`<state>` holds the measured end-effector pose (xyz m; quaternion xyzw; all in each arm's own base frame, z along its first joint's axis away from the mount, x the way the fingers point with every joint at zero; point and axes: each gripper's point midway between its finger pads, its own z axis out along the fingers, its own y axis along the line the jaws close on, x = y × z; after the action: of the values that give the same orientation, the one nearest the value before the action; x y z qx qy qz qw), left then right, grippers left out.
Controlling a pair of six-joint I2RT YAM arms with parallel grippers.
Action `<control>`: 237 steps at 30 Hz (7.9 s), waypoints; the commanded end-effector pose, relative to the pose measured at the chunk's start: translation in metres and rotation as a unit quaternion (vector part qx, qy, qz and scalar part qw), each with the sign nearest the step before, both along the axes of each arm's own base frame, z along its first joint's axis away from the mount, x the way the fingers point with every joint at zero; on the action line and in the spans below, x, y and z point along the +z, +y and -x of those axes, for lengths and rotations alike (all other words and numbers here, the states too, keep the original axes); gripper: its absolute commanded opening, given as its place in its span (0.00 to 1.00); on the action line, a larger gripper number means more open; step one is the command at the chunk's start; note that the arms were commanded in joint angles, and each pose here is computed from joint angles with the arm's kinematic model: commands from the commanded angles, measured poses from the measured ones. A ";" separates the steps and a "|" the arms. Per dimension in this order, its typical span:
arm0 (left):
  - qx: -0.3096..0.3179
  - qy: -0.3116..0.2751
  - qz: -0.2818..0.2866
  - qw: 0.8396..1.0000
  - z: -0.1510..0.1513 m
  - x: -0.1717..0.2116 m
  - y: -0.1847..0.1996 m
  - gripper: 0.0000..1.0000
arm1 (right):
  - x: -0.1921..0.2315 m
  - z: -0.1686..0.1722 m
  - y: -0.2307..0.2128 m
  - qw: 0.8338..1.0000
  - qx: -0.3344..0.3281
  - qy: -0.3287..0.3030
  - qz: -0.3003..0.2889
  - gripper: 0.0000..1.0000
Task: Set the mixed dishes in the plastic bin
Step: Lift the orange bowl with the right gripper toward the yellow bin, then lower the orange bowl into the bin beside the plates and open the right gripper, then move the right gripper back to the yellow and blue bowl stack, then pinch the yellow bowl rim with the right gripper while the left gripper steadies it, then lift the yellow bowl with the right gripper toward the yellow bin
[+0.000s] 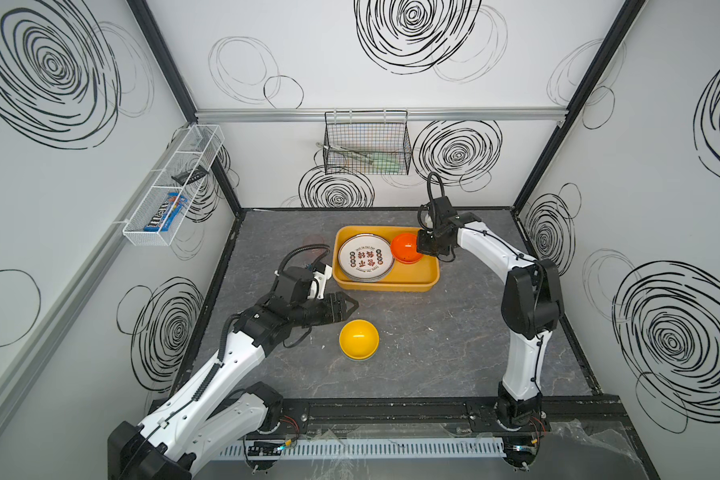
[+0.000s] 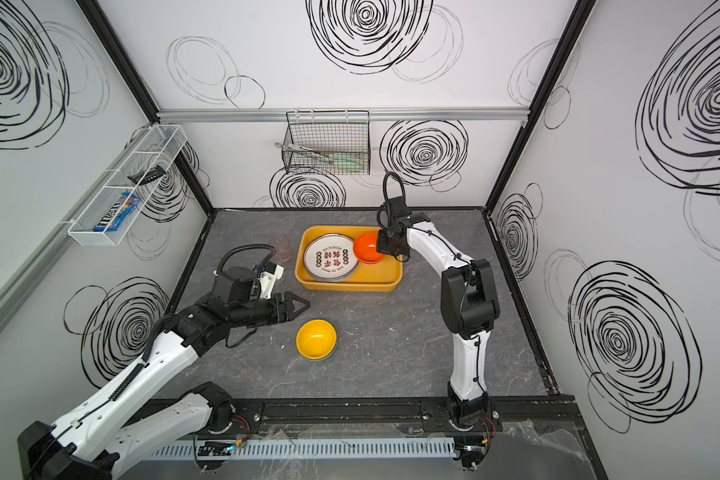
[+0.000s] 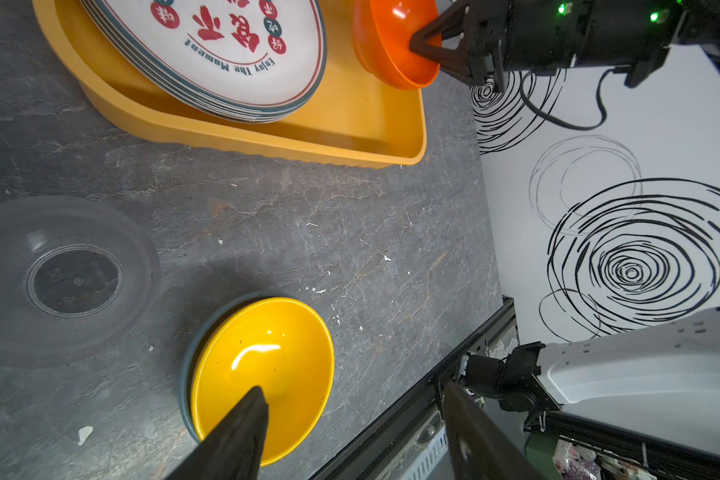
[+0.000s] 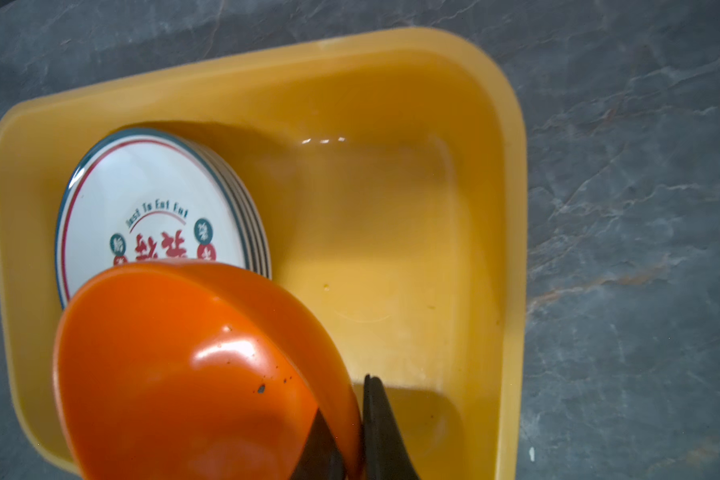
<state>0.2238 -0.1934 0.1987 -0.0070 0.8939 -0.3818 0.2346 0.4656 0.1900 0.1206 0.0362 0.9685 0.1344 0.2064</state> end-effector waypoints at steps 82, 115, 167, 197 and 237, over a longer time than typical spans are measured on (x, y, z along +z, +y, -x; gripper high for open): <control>0.044 0.061 -0.100 0.992 0.025 -0.058 0.039 0.58 | 0.061 0.080 0.036 0.987 0.100 -0.043 -0.115 0.38; 0.009 0.093 -0.197 0.976 0.034 -0.118 0.019 0.41 | 0.033 0.289 0.103 0.898 0.382 -0.028 -0.214 0.37; 0.008 0.047 -0.208 0.977 0.008 -0.080 0.005 0.04 | 0.037 0.277 0.106 0.920 0.328 -0.026 -0.212 0.47; 0.012 0.017 -0.172 0.985 -0.002 -0.043 -0.004 0.00 | 0.023 0.256 0.152 0.938 0.288 0.044 -0.186 0.34; 0.029 0.001 -0.077 0.997 0.001 -0.023 0.007 0.58 | 0.050 0.142 0.063 0.988 0.147 -0.026 -0.031 0.00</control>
<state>0.2224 -0.1822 0.1690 -0.0182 0.9296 -0.2818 0.2369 0.3121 0.2672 0.1648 -0.1132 0.9488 0.2154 0.2014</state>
